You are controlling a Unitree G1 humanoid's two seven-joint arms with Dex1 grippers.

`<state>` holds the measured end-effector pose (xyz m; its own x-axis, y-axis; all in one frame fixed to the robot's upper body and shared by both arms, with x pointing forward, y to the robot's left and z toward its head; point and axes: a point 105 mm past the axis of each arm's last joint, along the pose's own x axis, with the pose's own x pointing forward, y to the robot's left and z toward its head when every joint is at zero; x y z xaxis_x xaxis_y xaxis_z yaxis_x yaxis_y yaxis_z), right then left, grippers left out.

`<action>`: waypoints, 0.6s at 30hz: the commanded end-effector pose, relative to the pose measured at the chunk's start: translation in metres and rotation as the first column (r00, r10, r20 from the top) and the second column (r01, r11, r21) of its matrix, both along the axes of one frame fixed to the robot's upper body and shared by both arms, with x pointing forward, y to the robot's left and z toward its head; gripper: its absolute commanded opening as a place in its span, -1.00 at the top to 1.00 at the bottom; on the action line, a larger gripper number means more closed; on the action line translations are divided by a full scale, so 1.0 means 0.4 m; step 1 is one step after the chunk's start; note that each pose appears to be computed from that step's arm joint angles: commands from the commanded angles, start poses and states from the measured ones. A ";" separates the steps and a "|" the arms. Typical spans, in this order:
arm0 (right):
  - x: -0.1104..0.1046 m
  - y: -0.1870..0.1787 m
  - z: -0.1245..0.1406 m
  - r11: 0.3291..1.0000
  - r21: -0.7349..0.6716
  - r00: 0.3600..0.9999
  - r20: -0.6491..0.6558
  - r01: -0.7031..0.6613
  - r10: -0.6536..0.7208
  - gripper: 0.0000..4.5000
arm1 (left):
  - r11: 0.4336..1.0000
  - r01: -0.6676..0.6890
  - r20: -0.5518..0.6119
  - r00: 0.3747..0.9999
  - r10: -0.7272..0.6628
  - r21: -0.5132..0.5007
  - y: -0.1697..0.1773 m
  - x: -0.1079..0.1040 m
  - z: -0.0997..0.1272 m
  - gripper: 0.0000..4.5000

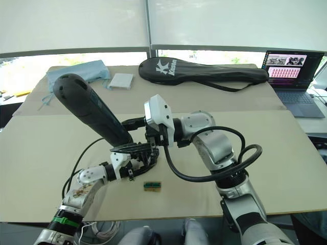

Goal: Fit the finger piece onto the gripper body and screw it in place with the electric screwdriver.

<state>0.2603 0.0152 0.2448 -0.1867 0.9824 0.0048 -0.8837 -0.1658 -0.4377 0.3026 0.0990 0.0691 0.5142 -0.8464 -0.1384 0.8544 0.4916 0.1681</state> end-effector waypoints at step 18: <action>-0.029 0.007 0.057 0.997 0.029 0.994 0.087 -0.066 0.063 0.14 | 1.000 0.013 -0.069 0.998 -0.011 0.020 -0.005 -0.014 -0.041 -0.01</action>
